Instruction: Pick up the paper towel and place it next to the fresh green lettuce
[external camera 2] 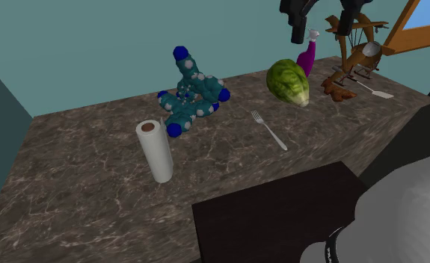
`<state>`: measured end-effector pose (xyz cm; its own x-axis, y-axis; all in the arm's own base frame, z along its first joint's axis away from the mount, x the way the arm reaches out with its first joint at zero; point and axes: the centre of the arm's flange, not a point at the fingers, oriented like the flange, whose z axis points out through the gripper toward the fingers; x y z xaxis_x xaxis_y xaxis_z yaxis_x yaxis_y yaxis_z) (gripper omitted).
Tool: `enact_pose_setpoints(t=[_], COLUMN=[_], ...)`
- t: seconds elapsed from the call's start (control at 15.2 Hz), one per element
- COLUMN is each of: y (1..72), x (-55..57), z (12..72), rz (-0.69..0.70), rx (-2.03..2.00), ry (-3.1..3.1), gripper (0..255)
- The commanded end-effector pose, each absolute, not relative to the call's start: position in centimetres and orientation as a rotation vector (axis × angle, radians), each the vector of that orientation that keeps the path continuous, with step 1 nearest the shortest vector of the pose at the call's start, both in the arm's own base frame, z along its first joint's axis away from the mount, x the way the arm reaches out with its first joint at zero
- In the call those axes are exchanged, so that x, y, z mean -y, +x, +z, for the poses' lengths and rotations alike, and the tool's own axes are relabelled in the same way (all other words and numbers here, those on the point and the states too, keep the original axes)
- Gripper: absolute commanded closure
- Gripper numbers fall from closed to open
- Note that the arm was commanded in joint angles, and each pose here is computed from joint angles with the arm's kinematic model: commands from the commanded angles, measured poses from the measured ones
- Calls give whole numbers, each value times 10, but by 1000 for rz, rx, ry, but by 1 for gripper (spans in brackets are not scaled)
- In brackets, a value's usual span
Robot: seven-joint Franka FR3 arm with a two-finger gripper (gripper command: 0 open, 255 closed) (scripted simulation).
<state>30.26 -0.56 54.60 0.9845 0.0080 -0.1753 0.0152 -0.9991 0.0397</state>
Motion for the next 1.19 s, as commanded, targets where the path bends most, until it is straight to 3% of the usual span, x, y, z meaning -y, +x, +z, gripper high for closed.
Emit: enact_pose_setpoints(t=[0.0, 1.12], y=[303, 354], x=[6, -165], z=[546, 430], rz=[-273, -153], rx=[-18, 167], ry=[3089, 3147], gripper=[0, 0])
